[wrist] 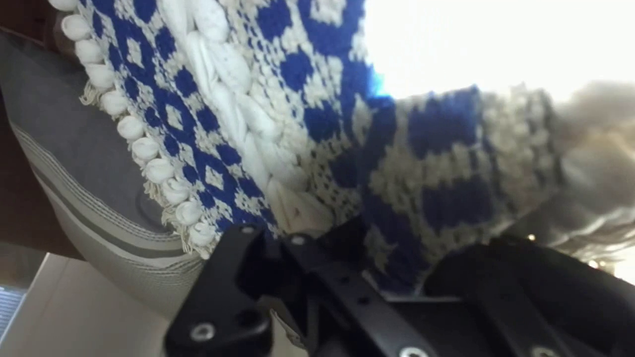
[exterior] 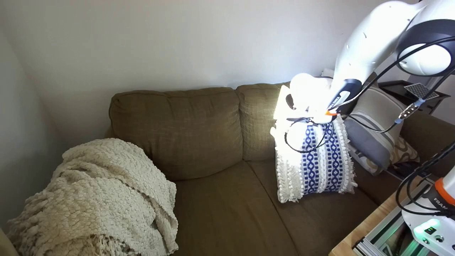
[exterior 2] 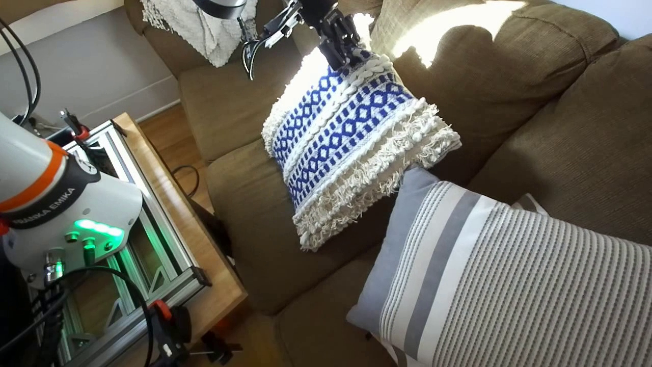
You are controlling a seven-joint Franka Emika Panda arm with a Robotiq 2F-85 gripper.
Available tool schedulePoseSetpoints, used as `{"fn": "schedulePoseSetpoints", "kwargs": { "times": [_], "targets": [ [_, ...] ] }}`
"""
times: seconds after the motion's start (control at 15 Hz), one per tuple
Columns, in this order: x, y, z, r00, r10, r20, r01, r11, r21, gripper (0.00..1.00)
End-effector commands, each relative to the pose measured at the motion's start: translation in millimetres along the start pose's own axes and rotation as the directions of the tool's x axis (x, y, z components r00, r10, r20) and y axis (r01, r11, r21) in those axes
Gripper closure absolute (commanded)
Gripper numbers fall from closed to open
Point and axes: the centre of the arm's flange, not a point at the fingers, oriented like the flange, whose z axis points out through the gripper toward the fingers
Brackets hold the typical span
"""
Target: Put the pillow upright
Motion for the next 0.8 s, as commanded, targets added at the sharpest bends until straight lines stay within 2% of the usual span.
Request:
{"fn": "schedulePoseSetpoints", "kwargs": {
  "times": [0.0, 0.2, 0.47, 0.73],
  "targets": [
    [17, 1, -14, 0.99, -0.07, -0.124, 0.073, 0.997, 0.021, 0.96],
    [30, 6, -24, 0.978, -0.093, -0.185, 0.101, 0.994, 0.032, 0.96],
    [44, -2, -30, 0.96, -0.136, -0.245, 0.162, 0.983, 0.088, 0.96],
    [44, -13, -32, 0.932, -0.222, -0.286, 0.266, 0.956, 0.126, 0.96]
  ]
}}
